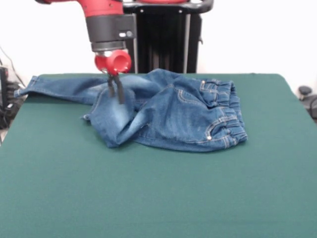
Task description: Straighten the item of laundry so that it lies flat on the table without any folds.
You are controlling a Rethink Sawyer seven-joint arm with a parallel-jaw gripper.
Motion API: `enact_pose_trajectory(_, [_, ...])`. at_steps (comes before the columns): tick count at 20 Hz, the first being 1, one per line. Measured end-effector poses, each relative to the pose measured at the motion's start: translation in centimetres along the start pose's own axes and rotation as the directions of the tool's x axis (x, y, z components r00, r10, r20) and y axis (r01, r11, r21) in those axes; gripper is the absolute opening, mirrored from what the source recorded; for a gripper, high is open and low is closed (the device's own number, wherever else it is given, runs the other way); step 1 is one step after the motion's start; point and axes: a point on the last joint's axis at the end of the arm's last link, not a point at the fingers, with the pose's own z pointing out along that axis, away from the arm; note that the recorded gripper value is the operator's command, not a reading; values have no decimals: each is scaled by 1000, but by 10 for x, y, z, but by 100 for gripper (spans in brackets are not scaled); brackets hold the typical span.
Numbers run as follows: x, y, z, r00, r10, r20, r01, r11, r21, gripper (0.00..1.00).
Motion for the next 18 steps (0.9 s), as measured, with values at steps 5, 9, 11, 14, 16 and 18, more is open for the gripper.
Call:
enact_pose_trajectory(5, [26, -4, 19, 997, -20, -75, 18, 1000, -22, 100])
enact_pose_trajectory(9, [38, -11, 34, 993, -40, -107, 37, 999, -27, 100])
enact_pose_trajectory(11, [38, -13, 39, 992, -57, -109, 54, 998, -31, 100])
enact_pose_trajectory(14, [40, -16, 42, 990, -91, -105, 89, 996, -21, 0])
enact_pose_trajectory(16, [40, -15, 42, 989, -106, -100, 106, 994, -10, 0])
enact_pose_trajectory(18, [42, -11, 40, 986, -144, -83, 145, 989, 11, 0])
